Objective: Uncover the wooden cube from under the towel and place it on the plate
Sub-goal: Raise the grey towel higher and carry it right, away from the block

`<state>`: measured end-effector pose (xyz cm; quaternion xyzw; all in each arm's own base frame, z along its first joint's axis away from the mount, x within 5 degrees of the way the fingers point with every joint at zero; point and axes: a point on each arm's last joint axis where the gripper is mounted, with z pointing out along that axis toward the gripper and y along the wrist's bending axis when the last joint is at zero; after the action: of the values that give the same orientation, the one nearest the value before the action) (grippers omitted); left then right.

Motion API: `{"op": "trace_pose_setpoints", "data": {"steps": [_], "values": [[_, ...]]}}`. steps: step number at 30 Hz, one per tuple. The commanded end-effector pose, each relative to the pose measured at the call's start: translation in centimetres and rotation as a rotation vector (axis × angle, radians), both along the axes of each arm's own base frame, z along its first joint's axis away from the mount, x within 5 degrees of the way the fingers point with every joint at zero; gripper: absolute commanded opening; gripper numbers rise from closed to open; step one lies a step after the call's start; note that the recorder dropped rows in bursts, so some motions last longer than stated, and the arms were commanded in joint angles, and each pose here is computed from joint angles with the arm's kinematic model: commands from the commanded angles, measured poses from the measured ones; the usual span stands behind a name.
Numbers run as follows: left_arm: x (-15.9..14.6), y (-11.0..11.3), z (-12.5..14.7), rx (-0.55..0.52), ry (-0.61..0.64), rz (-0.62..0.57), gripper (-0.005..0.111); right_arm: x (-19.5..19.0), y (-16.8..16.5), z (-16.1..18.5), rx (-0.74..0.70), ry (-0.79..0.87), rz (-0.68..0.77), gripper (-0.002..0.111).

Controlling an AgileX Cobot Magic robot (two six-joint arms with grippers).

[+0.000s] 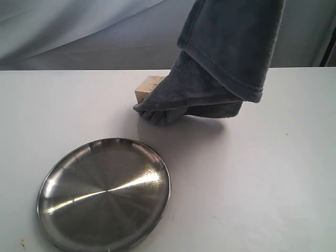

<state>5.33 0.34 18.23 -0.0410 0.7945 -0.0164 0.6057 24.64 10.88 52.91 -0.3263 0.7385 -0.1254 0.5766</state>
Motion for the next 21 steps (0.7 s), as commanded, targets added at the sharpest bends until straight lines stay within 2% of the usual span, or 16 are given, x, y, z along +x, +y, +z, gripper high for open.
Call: {"op": "trace_pose_setpoints", "data": {"steps": [1,10,21], "values": [[0.0,0.0,-0.1,-0.006,-0.005,-0.004,0.000,-1.1,-0.7,1.8,0.020,-0.126,0.007,0.000],[0.0,0.0,-0.1,-0.006,-0.005,-0.004,0.000,-3.6,-2.3,3.8,0.039,-0.227,0.001,0.000],[0.0,0.0,-0.1,-0.006,-0.005,-0.004,0.000,-4.1,-2.6,4.3,0.042,-0.263,0.001,0.000]]}}
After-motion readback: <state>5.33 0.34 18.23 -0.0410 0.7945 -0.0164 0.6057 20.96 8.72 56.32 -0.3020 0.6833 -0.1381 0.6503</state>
